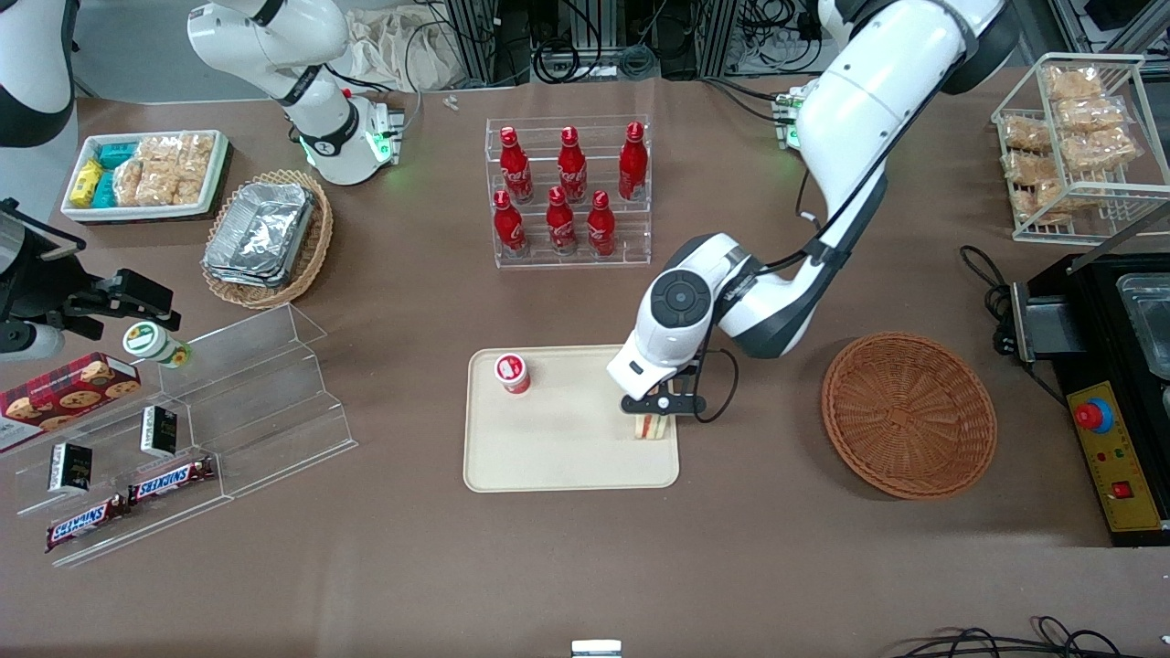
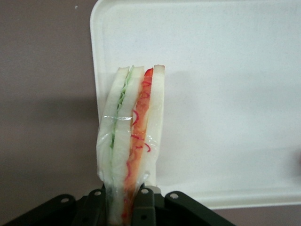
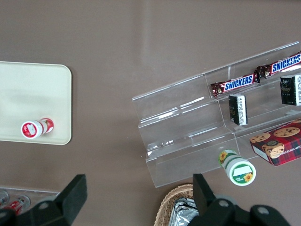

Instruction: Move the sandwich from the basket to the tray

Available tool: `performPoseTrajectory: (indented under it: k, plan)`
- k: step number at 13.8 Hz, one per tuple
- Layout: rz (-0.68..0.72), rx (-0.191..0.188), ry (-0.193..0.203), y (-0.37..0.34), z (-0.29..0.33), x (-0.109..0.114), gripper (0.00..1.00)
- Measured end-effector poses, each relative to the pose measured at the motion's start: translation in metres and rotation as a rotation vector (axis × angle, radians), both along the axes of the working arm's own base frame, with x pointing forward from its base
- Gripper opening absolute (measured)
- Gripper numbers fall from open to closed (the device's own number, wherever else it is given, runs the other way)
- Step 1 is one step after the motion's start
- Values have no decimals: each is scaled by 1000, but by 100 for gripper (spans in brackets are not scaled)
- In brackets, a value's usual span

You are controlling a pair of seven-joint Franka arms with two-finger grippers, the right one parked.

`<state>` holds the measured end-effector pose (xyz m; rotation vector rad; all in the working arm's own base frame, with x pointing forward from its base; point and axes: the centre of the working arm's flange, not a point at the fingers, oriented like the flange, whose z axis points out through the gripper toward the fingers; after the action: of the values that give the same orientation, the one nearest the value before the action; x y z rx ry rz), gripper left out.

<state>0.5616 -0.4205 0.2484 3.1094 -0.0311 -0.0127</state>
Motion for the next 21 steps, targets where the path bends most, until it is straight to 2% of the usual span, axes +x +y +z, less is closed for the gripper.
performPoseTrajectory:
  k: [2,3,7,9,10,11,12,16,18,21]
  plan:
    - [-2,15,-8,0,-14,2,19]
    - [4,16,-12,0,-15,3,26]
    - [45,11,-67,5,24,22,65]
    - [81,42,-89,23,83,31,85]
    - [107,44,-93,33,117,31,96]
    - [125,41,-93,44,149,30,100]
    - [126,42,-82,58,177,28,100]
    - [89,26,18,131,243,26,100]
    - [69,32,62,171,269,23,100]
    - [17,12,125,249,317,11,100]
